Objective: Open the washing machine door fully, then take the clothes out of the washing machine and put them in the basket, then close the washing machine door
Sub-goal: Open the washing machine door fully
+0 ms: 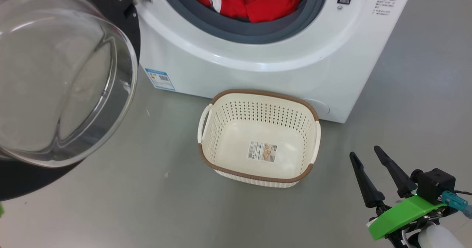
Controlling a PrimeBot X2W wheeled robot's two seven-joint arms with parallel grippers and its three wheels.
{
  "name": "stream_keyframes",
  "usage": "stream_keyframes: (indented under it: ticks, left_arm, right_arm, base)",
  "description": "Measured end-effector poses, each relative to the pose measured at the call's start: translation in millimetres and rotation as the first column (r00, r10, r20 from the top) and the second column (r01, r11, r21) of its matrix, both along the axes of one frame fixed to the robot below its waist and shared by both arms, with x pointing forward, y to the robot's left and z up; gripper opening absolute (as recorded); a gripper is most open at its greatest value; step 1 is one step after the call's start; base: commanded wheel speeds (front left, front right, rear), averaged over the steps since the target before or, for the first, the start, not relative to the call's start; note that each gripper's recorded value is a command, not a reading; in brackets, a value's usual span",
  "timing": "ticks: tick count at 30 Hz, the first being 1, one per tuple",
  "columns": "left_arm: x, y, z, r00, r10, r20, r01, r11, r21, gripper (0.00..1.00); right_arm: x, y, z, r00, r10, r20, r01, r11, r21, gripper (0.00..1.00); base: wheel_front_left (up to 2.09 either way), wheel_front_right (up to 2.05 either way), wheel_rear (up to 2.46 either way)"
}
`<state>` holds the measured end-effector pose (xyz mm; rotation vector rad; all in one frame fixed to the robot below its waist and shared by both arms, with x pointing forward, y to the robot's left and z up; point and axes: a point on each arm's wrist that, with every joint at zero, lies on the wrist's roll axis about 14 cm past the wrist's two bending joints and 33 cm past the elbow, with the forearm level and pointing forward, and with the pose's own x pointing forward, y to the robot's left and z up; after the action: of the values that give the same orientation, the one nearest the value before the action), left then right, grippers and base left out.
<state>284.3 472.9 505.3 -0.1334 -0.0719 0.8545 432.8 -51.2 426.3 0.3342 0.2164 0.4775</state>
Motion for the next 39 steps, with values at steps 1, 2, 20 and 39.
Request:
stream_keyframes:
  ticks: [1, 2, 20, 39]
  left_arm:
    - [0, -4, 0, 1.0, -0.013, 0.007, 0.013, 1.0, -0.002, 0.35]
    - [1, -8, 0, 1.0, -0.025, 0.011, 0.025, 1.0, -0.002, 0.42]
    - [14, -90, 7, 0.962, -0.265, 0.062, 0.263, 0.964, 0.041, 1.0]
    - [68, -208, 3, 0.788, -0.608, 0.095, 0.609, 0.793, 0.02, 1.0]
  right_arm:
    - [0, 0, 2, 1.0, -0.001, 0.005, 0.001, 1.0, 0.001, 1.0]
    - [-1, 0, 4, 1.0, -0.002, 0.009, 0.002, 1.0, 0.001, 1.0]
    - [-21, -27, 14, 0.996, -0.082, 0.019, 0.082, 0.997, -0.004, 1.0]
    - [-32, -89, 27, 0.961, -0.271, 0.047, 0.271, 0.963, 0.008, 1.0]
  base:
    - [0.0, 0.0, 0.0]
    - [0.0, 0.0, 0.0]
    - [0.0, 0.0, 0.0]
    - [0.0, 0.0, 0.0]
